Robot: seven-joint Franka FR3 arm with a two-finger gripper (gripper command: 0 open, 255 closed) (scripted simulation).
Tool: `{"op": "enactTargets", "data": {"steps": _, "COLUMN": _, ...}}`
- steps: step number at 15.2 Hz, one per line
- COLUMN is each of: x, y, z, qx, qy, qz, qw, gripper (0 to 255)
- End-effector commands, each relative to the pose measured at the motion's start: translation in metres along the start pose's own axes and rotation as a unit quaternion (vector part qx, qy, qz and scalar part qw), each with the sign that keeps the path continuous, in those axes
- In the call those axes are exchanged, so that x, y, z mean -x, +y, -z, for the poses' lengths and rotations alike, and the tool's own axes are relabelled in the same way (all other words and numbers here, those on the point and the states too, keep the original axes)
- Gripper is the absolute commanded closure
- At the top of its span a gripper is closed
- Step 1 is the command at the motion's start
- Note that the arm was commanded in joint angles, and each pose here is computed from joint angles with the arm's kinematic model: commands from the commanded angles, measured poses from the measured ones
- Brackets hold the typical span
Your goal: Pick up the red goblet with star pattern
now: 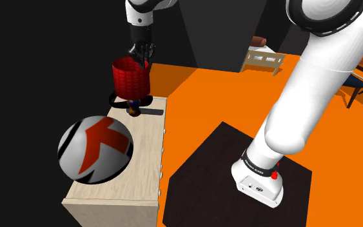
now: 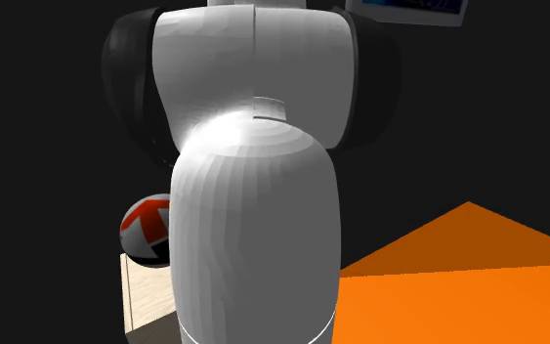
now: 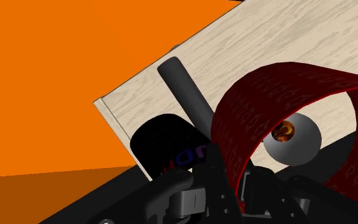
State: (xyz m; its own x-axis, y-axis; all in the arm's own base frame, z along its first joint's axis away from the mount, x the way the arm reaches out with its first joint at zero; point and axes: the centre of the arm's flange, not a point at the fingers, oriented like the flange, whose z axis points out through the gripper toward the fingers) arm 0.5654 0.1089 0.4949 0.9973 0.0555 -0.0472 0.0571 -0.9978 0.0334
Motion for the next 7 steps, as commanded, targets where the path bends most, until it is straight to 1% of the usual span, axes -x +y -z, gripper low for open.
{"op": "enactTargets", "data": {"steps": 1, "x": 0.001, "y": 0.000, "z": 0.010, "qx": 0.000, "qy": 0.000, "qz": 0.000, "qw": 1.0000, "gripper": 255}}
{"op": "enactTargets", "data": {"steps": 5, "x": 0.002, "y": 0.001, "z": 0.031, "qx": 0.000, "qy": 0.000, "qz": 0.000, "qw": 1.0000, "gripper": 255}}
{"op": "enactTargets", "data": {"steps": 7, "x": 0.002, "y": 0.001, "z": 0.032, "qx": 0.000, "qy": 0.000, "qz": 0.000, "qw": 1.0000, "gripper": 255}}
